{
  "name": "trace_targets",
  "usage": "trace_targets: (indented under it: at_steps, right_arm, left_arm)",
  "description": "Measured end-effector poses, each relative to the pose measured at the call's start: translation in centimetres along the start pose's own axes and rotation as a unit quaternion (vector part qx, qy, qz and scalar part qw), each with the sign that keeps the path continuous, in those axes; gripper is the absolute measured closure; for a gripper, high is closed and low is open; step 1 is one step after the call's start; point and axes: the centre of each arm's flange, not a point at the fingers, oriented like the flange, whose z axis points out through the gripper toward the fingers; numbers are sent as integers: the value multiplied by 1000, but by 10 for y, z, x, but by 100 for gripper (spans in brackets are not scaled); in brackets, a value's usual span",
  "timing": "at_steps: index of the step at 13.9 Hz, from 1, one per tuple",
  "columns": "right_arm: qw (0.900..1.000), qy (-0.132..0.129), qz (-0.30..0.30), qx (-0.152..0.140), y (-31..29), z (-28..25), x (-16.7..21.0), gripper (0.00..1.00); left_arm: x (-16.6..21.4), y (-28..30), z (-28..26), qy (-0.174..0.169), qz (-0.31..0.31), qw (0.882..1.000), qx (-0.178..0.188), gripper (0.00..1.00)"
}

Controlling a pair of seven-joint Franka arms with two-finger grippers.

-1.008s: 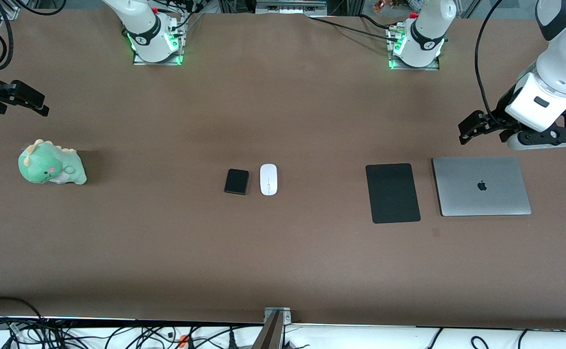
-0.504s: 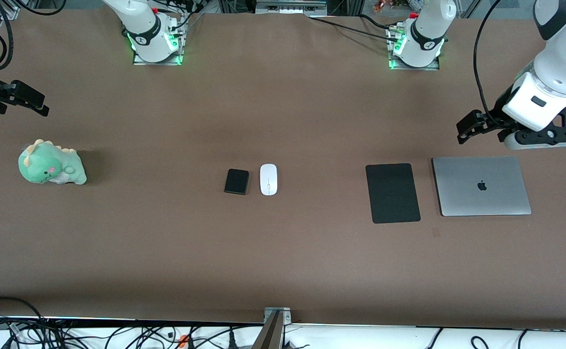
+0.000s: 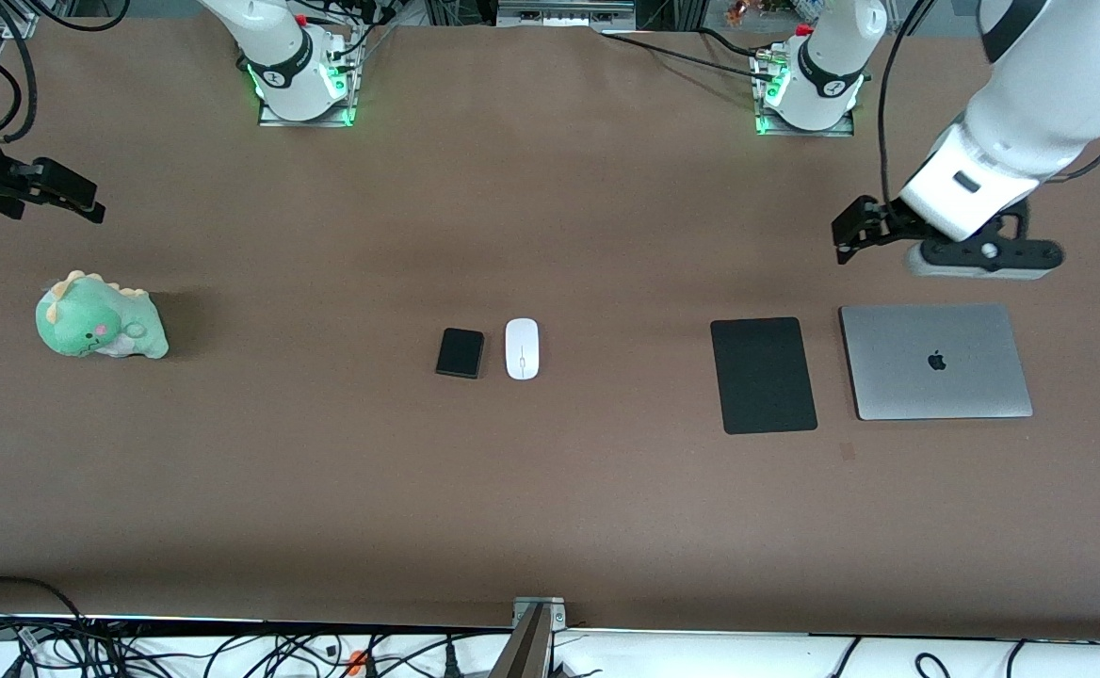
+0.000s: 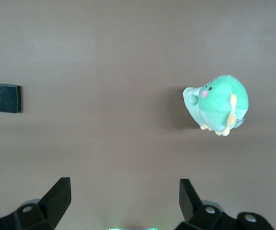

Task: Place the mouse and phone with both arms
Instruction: 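Move the left gripper over the white mouse while the right gripper advances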

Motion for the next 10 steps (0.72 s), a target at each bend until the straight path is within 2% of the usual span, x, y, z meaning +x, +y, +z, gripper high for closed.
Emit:
trace_targets:
  at_steps: [2, 4, 7, 10]
  right_arm:
    - [1000, -24, 0, -2, -8, 24, 12, 0]
    - [998, -50, 29, -6, -17, 52, 25, 0]
    - [995, -79, 60, -19, -50, 87, 37, 0]
    - [993, -94, 64, -25, -68, 107, 44, 0]
  left_arm:
    - [13, 12, 39, -36, 12, 999, -4, 0]
    - [17, 47, 62, -56, 28, 998, -8, 0]
    - [20, 122, 94, -54, -4, 998, -16, 0]
    - [18, 196, 146, -49, -44, 997, -33, 0]
